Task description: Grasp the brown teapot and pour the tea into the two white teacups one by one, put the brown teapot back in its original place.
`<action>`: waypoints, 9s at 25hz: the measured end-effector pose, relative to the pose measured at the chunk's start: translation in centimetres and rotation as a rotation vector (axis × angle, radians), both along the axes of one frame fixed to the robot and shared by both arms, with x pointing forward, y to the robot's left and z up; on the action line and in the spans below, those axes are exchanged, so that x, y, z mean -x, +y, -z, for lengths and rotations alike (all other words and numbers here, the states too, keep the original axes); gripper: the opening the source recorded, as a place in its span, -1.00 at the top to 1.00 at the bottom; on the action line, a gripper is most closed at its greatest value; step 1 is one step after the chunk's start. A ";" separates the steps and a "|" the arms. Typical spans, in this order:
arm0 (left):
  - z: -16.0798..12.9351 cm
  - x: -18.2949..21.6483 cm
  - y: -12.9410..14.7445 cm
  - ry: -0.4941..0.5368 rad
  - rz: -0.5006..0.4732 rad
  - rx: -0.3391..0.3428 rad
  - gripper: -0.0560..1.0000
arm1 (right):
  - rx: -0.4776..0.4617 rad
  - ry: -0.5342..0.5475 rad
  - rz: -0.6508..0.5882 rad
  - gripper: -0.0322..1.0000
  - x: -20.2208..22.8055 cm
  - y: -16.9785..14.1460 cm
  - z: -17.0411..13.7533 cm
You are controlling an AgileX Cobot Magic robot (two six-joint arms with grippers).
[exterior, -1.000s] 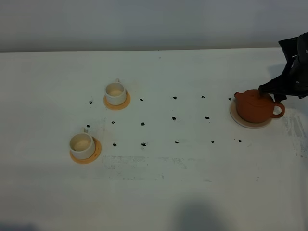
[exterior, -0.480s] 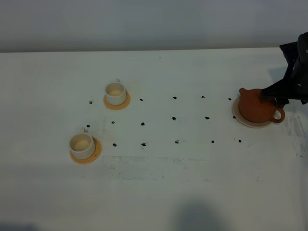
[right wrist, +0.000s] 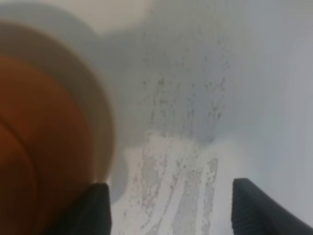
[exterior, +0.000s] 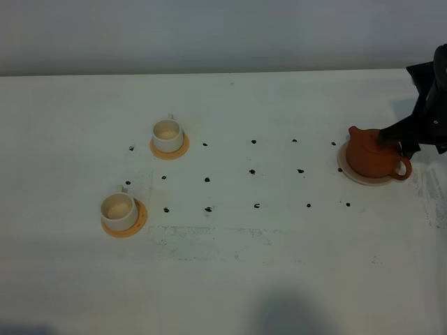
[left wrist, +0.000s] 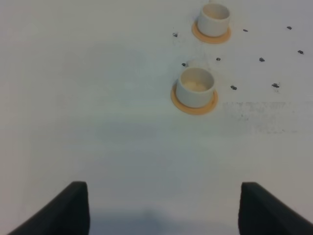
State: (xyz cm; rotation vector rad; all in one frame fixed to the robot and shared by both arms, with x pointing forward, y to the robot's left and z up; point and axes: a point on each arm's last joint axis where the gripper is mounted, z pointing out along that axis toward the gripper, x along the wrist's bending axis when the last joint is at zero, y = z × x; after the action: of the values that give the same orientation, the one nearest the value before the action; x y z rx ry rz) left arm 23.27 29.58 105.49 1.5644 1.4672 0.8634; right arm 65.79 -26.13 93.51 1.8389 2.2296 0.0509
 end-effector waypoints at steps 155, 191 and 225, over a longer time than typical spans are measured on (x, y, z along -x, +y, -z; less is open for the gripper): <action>0.0 0.0 0.0 0.000 0.000 0.001 -0.26 | -0.178 -0.160 -0.056 -0.14 7.0 -0.1 2.5; 0.0 0.0 0.0 0.000 0.000 0.001 -0.26 | -0.266 0.068 0.005 0.02 3.7 2.3 -1.8; 0.0 0.0 0.0 0.000 0.000 0.001 -0.26 | -0.273 0.113 -0.015 0.24 3.5 2.5 0.1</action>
State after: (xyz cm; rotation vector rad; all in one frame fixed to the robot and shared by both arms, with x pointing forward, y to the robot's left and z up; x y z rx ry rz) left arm 23.27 29.58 105.48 1.5639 1.4680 0.8627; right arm 62.33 -23.60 93.44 2.0066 2.4155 0.2738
